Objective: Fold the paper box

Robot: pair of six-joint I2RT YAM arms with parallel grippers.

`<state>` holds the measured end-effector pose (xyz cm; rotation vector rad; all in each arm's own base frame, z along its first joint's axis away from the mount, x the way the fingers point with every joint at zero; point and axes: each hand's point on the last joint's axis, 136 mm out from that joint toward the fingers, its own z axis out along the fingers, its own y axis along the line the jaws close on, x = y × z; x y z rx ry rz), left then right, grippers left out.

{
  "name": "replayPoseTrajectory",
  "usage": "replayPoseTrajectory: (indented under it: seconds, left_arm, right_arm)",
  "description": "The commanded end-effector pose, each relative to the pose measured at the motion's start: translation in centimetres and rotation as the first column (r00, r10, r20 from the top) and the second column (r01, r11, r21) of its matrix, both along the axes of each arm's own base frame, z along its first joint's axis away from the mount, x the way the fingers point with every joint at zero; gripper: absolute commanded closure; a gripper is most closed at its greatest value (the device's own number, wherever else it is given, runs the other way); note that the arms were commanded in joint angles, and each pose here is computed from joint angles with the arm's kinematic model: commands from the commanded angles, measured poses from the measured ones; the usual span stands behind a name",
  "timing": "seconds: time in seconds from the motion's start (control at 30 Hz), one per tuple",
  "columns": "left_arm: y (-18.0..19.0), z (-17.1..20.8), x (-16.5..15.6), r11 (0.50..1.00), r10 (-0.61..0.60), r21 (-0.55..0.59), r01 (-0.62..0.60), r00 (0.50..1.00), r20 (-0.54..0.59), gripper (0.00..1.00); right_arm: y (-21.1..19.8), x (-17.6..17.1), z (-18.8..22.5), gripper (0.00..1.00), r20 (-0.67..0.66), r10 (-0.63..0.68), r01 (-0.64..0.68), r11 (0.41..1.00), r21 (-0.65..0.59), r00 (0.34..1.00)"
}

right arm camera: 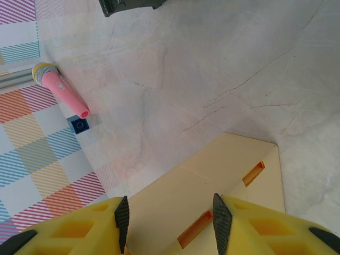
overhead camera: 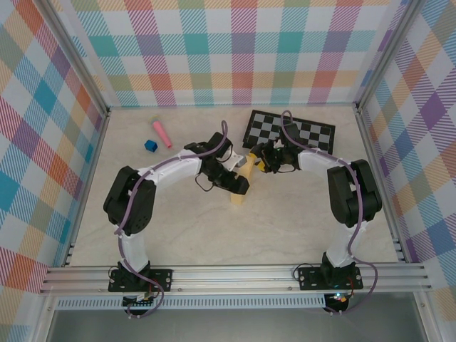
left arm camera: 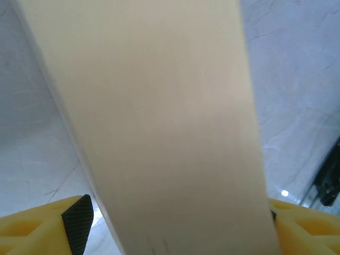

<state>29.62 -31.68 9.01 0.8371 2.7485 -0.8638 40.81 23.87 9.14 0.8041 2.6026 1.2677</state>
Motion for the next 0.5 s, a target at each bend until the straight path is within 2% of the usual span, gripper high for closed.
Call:
replayPoseTrajectory:
  seconds: [0.0, 0.1, 0.33, 0.47]
  left_arm:
    - [1.3, -2.2, -0.4, 0.995, 0.0, 0.098, 0.0, 1.0, -0.002, 0.23]
    - [1.6, -2.6, -0.3, 0.993, 0.003, 0.121, -0.003, 1.0, -0.002, 0.23]
    - [2.1, -3.2, -0.1, 0.987, 0.005, 0.158, -0.006, 1.0, 0.009, 0.24]
    - [2.2, -3.3, 0.0, 0.987, 0.001, 0.163, -0.004, 1.0, 0.017, 0.24]
  right_arm:
    - [-0.2, -1.3, -1.6, 0.53, -0.03, 0.027, -0.028, 0.999, -0.027, 0.999]
    - [-0.2, -1.2, -1.2, 0.53, -0.016, 0.035, -0.035, 0.999, -0.006, 0.999]
    - [-0.7, -0.7, 2.5, 0.41, 0.058, 0.046, -0.048, 0.999, 0.025, 0.997]
    - [-0.5, -1.2, 4.0, 0.38, 0.069, 0.078, -0.081, 0.996, 0.032, 0.995]
